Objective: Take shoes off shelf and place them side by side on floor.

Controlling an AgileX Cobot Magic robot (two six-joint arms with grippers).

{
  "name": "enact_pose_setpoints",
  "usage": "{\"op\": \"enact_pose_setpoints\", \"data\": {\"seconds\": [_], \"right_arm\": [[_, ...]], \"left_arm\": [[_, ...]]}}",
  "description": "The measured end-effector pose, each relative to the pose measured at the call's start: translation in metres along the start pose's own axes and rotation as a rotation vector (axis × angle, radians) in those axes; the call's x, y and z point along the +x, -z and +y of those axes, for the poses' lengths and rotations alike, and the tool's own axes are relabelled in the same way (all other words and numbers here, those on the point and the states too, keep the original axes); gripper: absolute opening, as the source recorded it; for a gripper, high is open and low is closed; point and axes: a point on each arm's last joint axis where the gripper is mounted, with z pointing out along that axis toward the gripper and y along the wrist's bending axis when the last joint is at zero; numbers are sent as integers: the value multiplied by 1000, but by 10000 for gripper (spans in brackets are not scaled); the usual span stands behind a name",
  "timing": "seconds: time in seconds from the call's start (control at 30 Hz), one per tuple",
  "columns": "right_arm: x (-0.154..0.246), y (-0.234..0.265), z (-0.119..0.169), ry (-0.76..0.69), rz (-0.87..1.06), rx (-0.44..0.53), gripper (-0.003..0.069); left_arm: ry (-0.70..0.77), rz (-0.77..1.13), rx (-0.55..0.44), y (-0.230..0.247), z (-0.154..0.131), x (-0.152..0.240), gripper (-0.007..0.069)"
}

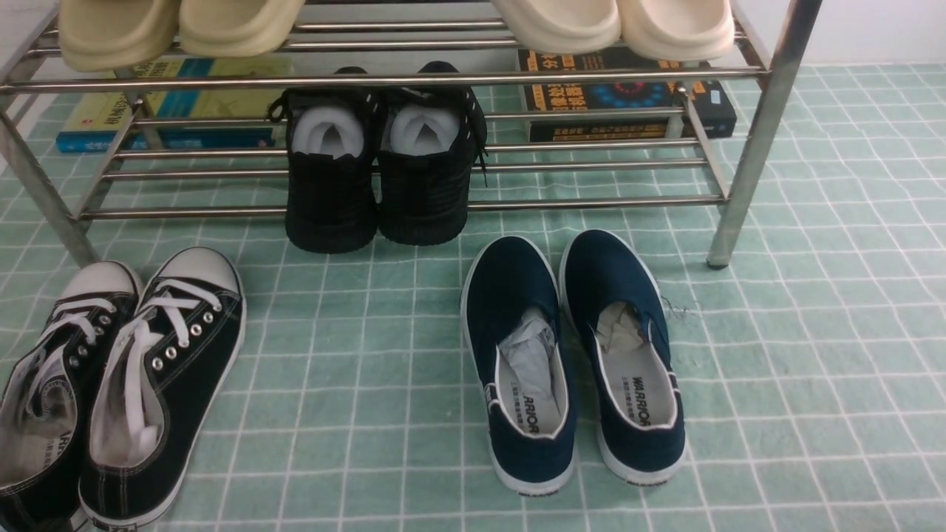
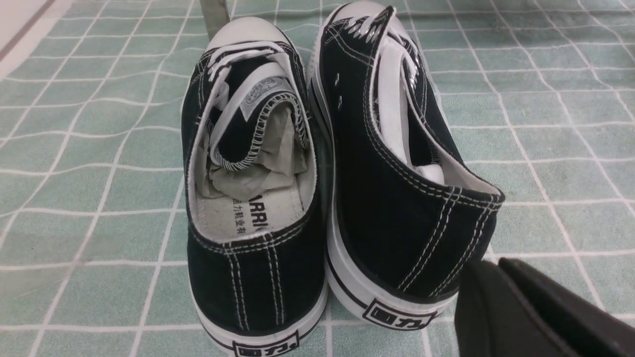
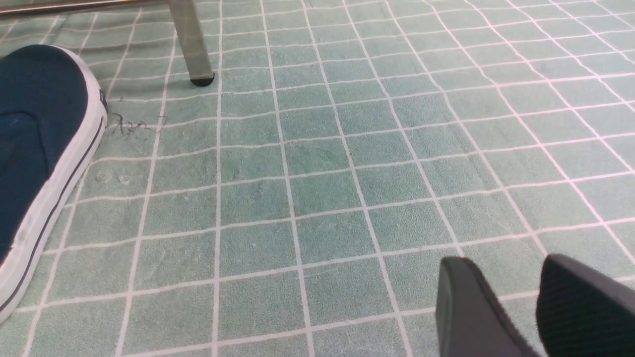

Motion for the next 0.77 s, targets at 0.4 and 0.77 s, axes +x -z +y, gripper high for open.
{"op": "enact_pose_setpoints", "data": {"seconds": [0.4,0.77], "right_arm": [[0,0,0,0,0,0,237],[0,0,0,0,0,0,237]], "left_arm": [[0,0,0,0,0,0,56],[0,0,0,0,0,0,71]]}}
